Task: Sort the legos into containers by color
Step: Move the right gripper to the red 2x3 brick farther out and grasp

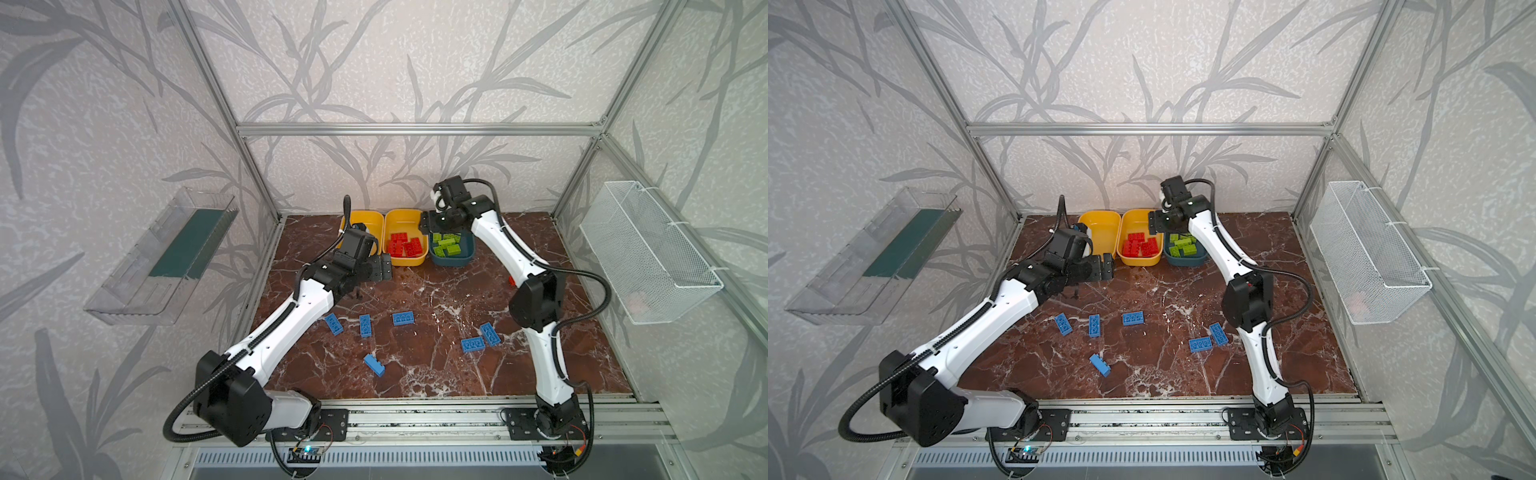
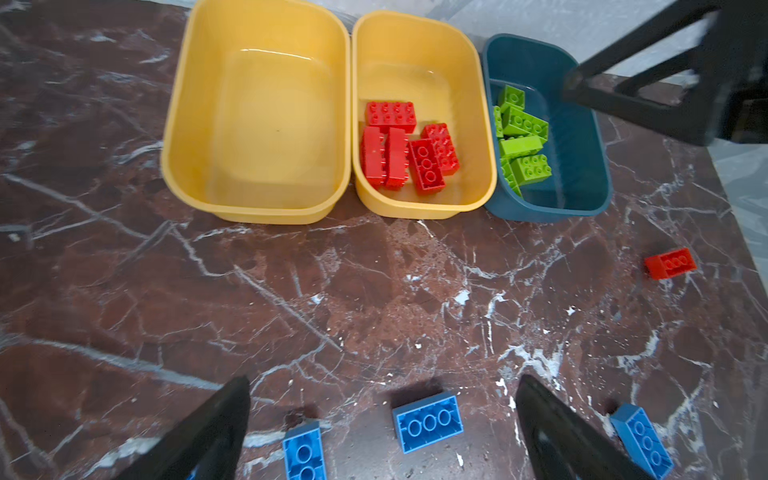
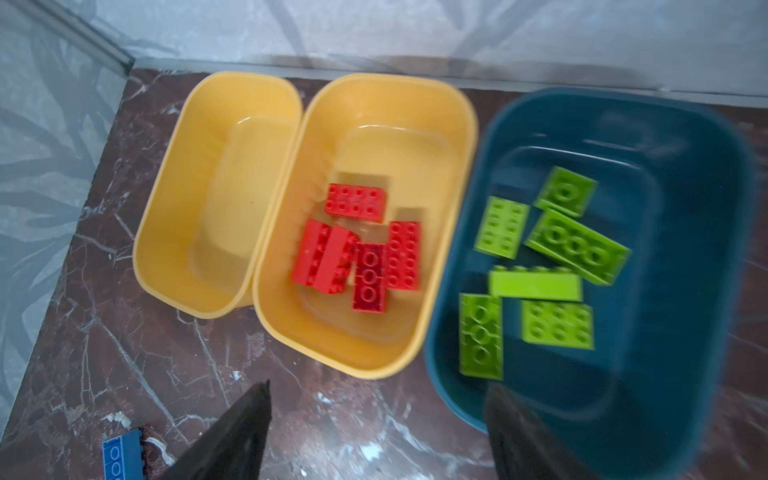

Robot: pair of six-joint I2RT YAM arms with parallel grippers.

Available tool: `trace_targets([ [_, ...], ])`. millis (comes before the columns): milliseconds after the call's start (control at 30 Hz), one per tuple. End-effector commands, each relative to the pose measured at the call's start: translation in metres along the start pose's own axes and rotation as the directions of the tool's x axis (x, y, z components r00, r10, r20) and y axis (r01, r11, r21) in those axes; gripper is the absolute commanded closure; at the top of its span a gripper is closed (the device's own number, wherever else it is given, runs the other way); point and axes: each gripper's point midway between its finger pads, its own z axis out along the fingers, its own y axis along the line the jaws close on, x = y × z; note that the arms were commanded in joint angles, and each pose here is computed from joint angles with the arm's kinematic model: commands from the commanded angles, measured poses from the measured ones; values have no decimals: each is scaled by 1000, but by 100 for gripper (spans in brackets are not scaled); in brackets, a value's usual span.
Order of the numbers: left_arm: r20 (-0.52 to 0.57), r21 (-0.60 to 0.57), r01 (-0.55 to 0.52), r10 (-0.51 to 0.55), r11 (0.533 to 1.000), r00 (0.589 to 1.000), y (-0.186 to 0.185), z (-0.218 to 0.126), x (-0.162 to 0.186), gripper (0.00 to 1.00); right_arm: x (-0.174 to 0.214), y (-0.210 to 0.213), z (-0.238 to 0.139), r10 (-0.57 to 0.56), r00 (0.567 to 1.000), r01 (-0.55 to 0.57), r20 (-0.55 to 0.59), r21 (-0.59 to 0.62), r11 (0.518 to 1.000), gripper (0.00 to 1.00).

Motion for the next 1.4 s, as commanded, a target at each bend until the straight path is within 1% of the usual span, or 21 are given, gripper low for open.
trace_targets([
  [0, 16, 117, -24, 22, 993, 1000, -34, 5, -13, 1, 23, -66, -33, 112, 994, -108, -16, 144, 984, 17],
  [33, 12, 133, -34, 33, 991, 999, -43, 8, -14, 1, 36, -85, -35, 160, 987, -155, -17, 165, 974, 17],
  [133, -1, 181, -82, 83, 980, 997, -73, 16, -12, 1, 68, -131, -49, 250, 968, -249, 19, 194, 949, 16],
  [233, -13, 221, -139, 145, 965, 989, -104, 22, -5, 1, 99, -168, -64, 349, 937, -343, 20, 246, 906, 14],
  [267, -17, 232, -150, 158, 961, 987, -112, 24, -3, 1, 105, -174, -71, 358, 934, -351, 25, 265, 898, 14],
  [367, -31, 270, -170, 185, 948, 982, -134, 28, 4, 1, 123, -188, -74, 378, 925, -365, 23, 324, 873, 13],
  [433, -35, 287, -176, 194, 942, 980, -142, 29, 6, 1, 134, -198, -73, 428, 903, -409, 31, 367, 835, 13],
  [500, -39, 291, -178, 197, 940, 980, -145, 29, 6, 1, 143, -204, -70, 484, 874, -462, 46, 389, 797, 13],
  [567, -36, 291, -179, 197, 940, 980, -146, 28, 5, 1, 150, -209, -66, 545, 836, -522, 65, 401, 753, 13],
  [633, -32, 287, -181, 198, 941, 980, -145, 27, 4, 1, 158, -213, -59, 608, 789, -587, 89, 403, 702, 13],
  [767, -24, 274, -195, 210, 942, 977, -142, 22, 2, 1, 167, -224, -47, 691, 711, -673, 128, 409, 617, 13],
  [833, -21, 259, -203, 216, 944, 976, -138, 19, 2, 1, 175, -231, -37, 732, 671, -703, 119, 417, 576, 13],
  [900, -17, 244, -213, 224, 946, 974, -133, 17, 2, 1, 180, -236, -30, 763, 640, -722, 96, 414, 554, 13],
  [933, -15, 236, -218, 228, 947, 974, -131, 15, 2, 1, 182, -240, -27, 778, 622, -733, 93, 420, 535, 14],
  [1033, -8, 208, -230, 236, 951, 972, -124, 12, 1, 1, 187, -250, -20, 800, 594, -745, 90, 437, 504, 15],
  [1133, -8, 164, -236, 241, 958, 971, -115, 10, 0, 1, 191, -260, -13, 810, 578, -751, 100, 452, 481, 16],
  [1200, -6, 138, -243, 246, 960, 969, -110, 10, -1, 1, 191, -265, -10, 810, 577, -752, 107, 457, 475, 18],
  [1367, -10, 117, -264, 267, 957, 964, -104, 8, -2, 1, 190, -271, -3, 810, 576, -750, 111, 466, 470, 19],
])
